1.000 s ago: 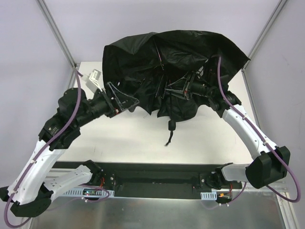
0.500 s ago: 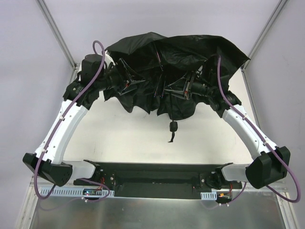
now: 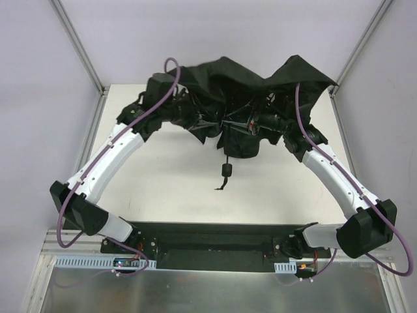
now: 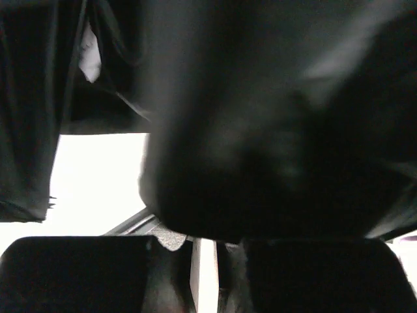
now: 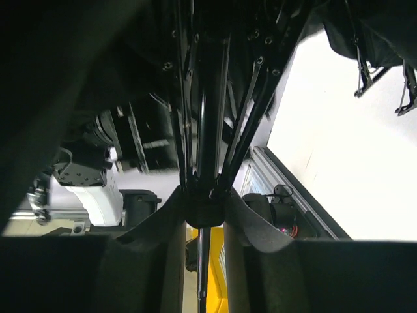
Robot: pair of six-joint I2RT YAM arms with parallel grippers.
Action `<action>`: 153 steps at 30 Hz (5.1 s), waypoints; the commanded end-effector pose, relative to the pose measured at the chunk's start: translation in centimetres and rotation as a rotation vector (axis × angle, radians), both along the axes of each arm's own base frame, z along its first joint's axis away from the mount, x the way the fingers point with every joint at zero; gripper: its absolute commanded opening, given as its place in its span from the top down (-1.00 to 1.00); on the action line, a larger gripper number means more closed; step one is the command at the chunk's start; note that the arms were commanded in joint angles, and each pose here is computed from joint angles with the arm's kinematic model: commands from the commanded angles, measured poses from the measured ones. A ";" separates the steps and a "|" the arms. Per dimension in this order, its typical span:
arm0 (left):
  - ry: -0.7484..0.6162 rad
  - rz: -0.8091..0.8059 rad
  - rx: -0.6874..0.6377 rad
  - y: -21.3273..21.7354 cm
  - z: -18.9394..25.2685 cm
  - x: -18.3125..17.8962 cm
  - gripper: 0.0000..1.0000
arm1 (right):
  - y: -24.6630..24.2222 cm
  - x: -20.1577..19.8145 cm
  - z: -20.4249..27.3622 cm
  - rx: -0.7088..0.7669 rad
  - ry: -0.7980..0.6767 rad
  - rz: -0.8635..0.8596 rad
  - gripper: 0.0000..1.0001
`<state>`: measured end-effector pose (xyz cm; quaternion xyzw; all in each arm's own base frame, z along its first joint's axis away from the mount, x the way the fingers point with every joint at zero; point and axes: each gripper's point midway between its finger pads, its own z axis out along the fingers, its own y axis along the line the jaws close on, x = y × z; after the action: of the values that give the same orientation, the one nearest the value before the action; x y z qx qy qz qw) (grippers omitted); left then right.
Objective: Put away the umbrella
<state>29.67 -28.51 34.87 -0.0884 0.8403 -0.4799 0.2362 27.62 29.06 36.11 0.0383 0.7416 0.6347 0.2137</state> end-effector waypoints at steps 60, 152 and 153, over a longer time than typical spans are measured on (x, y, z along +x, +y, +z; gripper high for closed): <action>-0.305 -0.299 -0.160 -3.1 8.4 -5.8 -0.89 | -4.5 -9.1 -4.0 -0.306 -1.151 0.309 1.00; -0.189 0.089 -0.317 -0.6 12.4 1.2 1.00 | -1.4 -8.4 -4.7 -0.119 -0.635 -0.080 1.00; -0.198 0.076 -0.315 -0.2 12.5 1.1 0.89 | -1.3 -8.4 -4.3 -0.090 -0.639 -0.082 1.00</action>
<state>32.36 -29.90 42.04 -0.1292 0.7673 -0.5626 0.2793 17.79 27.18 27.79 -0.1847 0.7165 0.5270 0.4181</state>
